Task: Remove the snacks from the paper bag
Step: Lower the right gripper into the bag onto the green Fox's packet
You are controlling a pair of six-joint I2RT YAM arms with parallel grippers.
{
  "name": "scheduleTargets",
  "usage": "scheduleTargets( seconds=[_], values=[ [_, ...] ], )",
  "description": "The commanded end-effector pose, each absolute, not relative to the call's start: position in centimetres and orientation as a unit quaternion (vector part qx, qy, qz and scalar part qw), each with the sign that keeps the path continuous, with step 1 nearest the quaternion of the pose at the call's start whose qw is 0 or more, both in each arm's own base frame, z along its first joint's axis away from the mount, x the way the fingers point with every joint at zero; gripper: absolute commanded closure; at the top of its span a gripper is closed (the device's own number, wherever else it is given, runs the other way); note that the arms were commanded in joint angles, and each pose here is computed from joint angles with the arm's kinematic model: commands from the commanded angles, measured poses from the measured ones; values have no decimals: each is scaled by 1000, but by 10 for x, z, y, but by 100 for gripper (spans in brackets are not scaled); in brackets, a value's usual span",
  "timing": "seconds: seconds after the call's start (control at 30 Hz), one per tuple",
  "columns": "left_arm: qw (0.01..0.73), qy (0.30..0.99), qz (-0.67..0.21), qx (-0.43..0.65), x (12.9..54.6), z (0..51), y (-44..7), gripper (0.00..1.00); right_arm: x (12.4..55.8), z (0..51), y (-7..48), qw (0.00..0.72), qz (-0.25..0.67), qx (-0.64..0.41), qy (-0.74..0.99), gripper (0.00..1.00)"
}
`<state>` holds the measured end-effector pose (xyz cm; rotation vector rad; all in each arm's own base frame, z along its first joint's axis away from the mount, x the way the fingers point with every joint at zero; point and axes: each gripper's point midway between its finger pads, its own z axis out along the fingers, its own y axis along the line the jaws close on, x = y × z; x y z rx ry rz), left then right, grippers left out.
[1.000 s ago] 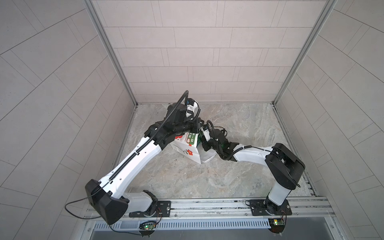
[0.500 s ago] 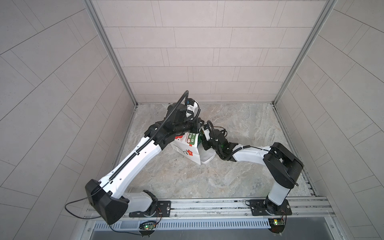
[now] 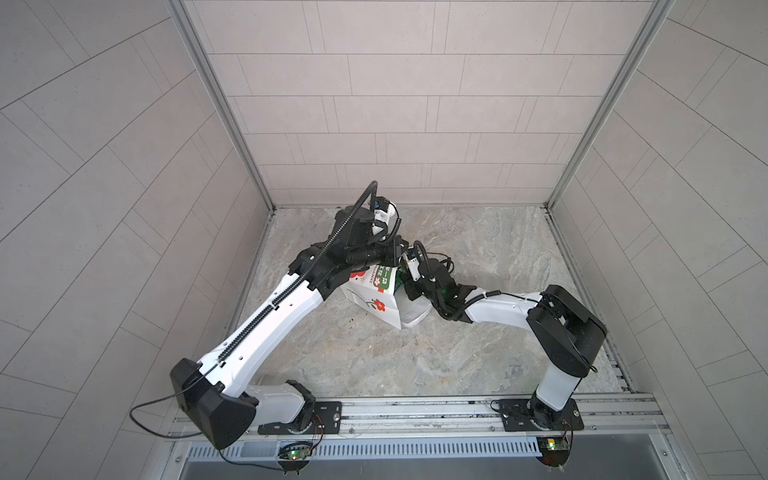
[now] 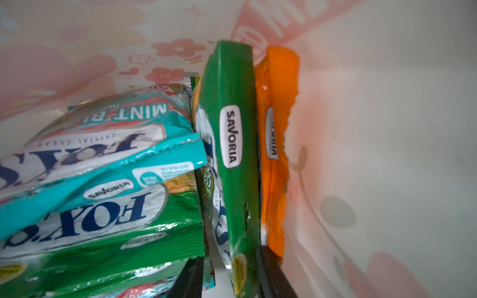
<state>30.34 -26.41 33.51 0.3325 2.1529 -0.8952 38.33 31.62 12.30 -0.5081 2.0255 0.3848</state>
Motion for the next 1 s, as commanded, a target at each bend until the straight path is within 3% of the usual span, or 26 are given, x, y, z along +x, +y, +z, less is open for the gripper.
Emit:
scheduleTargets(
  seconds=[0.0,0.17,0.5,0.63,0.77,0.97],
  values=[
    [420,807,-388,151,289,382,-267,100,391,144,309,508,150,-189,827,63],
    [416,807,-391,154,288,381,-268,100,398,141,308,506,138,-183,831,57],
    [411,804,-397,162,286,382,-272,100,412,124,332,481,158,-202,838,64],
    [411,803,-399,164,285,383,-272,100,415,118,335,476,154,-206,841,76],
    [414,804,-395,163,285,383,-270,100,411,122,334,470,157,-215,842,100],
    [422,813,-373,149,290,378,-262,100,394,144,332,470,183,-229,832,100]
  ],
)
